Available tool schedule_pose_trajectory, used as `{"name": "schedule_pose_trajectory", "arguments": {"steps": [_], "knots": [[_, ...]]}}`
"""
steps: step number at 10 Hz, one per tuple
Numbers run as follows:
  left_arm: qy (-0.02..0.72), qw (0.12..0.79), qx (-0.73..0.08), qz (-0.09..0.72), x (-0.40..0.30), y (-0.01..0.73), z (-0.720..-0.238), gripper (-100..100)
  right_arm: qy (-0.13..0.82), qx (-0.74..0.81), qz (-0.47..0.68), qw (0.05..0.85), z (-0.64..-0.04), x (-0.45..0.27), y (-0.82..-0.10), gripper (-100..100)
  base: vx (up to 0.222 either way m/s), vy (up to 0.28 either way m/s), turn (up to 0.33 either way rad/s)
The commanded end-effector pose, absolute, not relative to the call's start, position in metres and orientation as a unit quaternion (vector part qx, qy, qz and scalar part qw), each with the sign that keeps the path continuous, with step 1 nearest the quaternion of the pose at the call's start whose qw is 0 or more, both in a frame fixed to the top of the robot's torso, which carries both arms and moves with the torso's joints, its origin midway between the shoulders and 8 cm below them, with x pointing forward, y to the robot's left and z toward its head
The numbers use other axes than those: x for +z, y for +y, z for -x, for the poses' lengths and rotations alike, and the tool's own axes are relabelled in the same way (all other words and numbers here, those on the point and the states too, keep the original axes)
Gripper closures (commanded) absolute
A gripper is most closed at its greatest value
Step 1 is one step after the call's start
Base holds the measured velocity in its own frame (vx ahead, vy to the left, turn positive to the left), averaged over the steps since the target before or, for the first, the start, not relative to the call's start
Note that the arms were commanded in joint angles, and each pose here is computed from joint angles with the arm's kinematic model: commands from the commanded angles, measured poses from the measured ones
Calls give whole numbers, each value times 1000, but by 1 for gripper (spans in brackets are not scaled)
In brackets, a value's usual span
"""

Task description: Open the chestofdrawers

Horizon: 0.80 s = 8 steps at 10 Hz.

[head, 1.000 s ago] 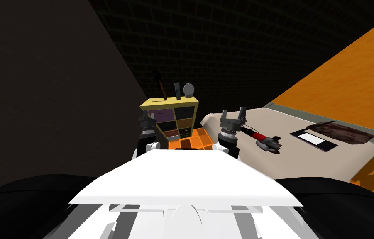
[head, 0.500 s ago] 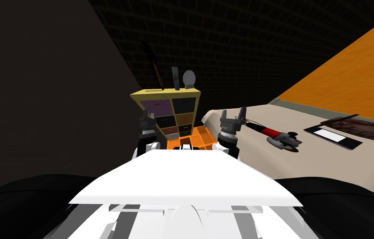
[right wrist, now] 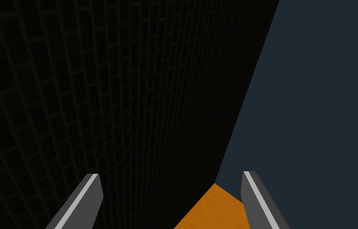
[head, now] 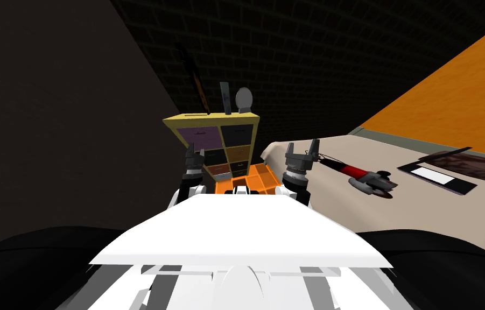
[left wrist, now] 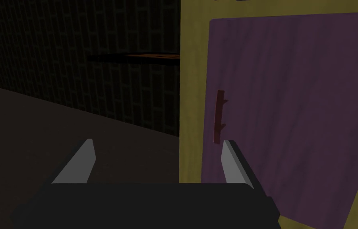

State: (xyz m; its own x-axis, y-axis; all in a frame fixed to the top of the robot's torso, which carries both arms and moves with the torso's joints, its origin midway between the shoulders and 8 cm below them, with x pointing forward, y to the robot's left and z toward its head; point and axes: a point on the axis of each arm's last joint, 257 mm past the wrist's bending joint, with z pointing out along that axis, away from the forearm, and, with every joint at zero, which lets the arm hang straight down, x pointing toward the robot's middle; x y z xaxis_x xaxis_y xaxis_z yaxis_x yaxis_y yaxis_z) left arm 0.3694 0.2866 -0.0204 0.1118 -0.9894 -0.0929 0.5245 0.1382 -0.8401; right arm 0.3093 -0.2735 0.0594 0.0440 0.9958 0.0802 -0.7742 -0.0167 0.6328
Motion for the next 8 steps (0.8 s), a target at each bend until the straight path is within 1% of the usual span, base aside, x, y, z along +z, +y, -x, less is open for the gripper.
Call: {"name": "schedule_pose_trajectory", "arguments": {"steps": [1, 8], "knots": [[373, 663, -560, 327, -38, 286, -377, -100, 206, 660, -270, 670, -309, 59, -274, 0, 46, -61, -5], [408, 651, -541, 343, -96, 294, -395, -100, 206, 660, -270, 670, -309, 59, -274, 0, 49, -59, -4]]}}
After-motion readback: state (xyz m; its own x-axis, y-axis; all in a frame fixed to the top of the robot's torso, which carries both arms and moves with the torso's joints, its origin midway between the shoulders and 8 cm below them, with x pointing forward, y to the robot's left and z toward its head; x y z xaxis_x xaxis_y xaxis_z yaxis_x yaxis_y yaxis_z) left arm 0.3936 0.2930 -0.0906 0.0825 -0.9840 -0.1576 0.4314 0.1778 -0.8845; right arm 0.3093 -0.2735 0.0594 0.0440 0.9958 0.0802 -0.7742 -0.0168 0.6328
